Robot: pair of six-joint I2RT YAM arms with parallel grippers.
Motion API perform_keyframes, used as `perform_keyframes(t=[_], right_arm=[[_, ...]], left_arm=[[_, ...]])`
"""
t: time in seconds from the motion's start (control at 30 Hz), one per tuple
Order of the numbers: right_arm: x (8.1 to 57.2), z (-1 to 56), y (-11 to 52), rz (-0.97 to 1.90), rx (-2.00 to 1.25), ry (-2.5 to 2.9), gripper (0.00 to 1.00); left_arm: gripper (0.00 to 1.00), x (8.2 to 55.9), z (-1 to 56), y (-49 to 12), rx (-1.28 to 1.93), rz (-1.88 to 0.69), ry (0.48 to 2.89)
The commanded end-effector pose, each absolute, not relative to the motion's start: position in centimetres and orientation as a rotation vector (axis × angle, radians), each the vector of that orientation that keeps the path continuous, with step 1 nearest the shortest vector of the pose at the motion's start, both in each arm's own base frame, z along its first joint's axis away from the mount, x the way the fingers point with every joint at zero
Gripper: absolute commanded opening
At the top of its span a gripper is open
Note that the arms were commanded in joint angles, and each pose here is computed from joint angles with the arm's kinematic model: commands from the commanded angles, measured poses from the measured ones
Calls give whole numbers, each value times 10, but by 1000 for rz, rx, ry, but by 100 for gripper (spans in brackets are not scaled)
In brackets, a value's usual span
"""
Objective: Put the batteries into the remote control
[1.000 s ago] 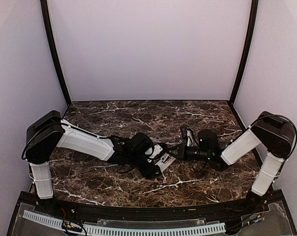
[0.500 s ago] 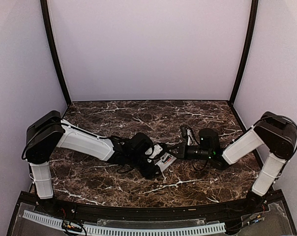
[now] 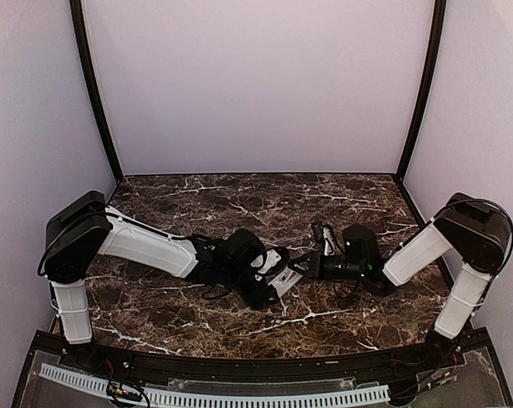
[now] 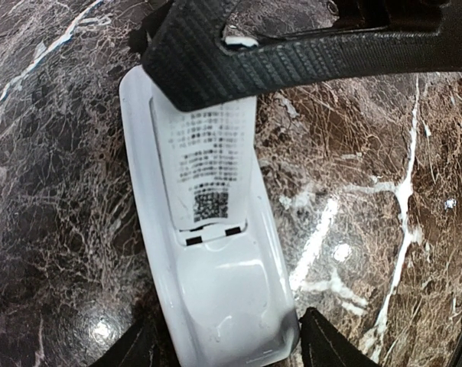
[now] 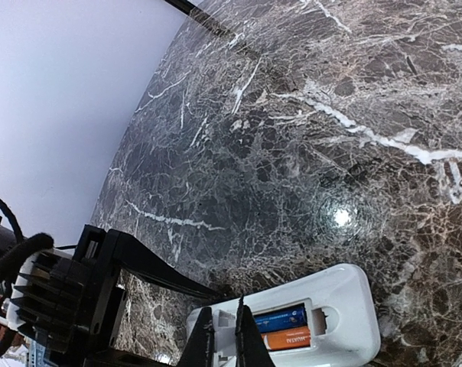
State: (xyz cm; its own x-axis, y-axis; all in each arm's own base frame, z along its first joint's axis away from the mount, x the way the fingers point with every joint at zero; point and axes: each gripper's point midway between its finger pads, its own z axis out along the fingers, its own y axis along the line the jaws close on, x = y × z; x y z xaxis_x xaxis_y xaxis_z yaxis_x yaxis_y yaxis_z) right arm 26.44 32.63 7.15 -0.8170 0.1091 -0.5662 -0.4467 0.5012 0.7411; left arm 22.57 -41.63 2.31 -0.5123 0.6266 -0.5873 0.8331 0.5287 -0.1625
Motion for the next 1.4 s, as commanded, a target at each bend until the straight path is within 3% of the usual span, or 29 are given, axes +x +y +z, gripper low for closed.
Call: perform_keyframes(t=[0.0, 1.37], right_arm=[[265, 59, 320, 1278, -273, 2203, 0], [269, 41, 313, 1259, -311, 2304, 0]], left_arm=[[62, 200, -33, -373, 1258, -448, 2543], [62, 201, -35, -373, 1266, -431, 2548]])
